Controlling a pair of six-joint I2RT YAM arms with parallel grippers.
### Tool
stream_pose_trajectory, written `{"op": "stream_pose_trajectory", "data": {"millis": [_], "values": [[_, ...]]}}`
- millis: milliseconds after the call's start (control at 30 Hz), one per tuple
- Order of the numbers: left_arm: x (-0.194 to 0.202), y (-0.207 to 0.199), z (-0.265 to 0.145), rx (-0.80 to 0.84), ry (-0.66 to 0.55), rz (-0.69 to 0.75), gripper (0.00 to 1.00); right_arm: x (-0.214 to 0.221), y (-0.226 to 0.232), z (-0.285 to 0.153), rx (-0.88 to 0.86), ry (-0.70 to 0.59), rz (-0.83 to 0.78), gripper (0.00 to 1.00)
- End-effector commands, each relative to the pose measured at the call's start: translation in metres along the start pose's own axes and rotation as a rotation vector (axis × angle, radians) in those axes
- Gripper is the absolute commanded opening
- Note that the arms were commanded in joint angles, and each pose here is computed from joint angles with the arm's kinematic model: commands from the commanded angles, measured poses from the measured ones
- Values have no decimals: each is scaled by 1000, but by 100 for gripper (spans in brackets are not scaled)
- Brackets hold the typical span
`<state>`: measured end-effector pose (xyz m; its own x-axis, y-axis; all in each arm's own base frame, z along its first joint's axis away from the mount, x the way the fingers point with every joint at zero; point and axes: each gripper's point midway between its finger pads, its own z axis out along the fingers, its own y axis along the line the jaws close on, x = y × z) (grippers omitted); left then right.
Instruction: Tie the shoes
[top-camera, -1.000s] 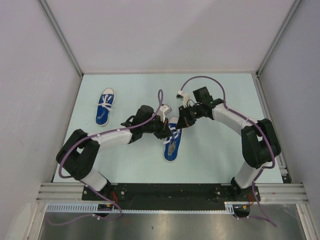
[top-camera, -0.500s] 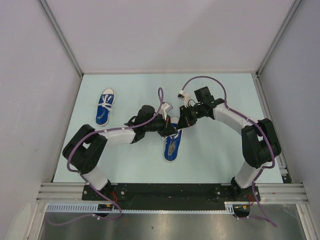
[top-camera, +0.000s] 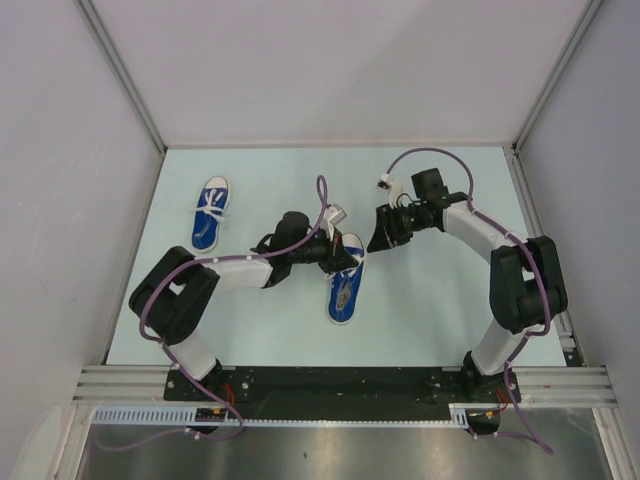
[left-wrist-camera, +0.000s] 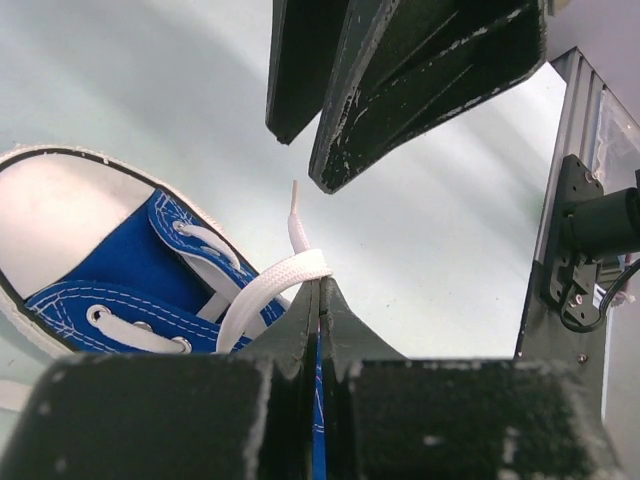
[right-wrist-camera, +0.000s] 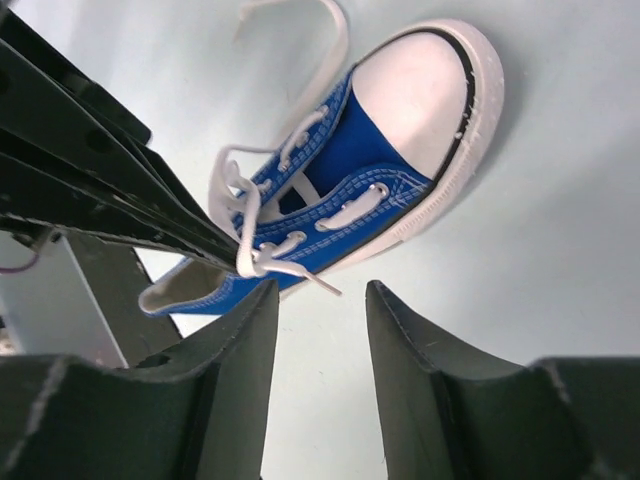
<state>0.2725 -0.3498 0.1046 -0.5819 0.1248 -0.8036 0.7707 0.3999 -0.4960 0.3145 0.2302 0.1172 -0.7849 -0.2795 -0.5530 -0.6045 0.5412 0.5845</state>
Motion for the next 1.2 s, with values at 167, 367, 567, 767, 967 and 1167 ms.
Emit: {"op": "stream_pose_trajectory", "data": {"millis": [167, 367, 567, 767, 967, 1167], "values": [[-7, -6, 2, 47, -27, 32, 0, 4, -12, -2, 36, 23, -314, 59], [-7, -5, 1, 49, -26, 33, 0, 1, -7, 7, -18, 11, -443, 60], [-6, -4, 1, 51, -23, 31, 0, 15, 7, 18, -122, 42, -453, 57], [-7, -1, 1, 50, -24, 31, 0, 20, 11, 24, -145, 58, -464, 53], [-9, 0, 1, 43, -32, 29, 0, 26, 15, 20, -155, 77, -465, 9], [-14, -2, -15, 32, -12, 54, 37, 25, 19, 10, -133, 77, -453, 0]]}}
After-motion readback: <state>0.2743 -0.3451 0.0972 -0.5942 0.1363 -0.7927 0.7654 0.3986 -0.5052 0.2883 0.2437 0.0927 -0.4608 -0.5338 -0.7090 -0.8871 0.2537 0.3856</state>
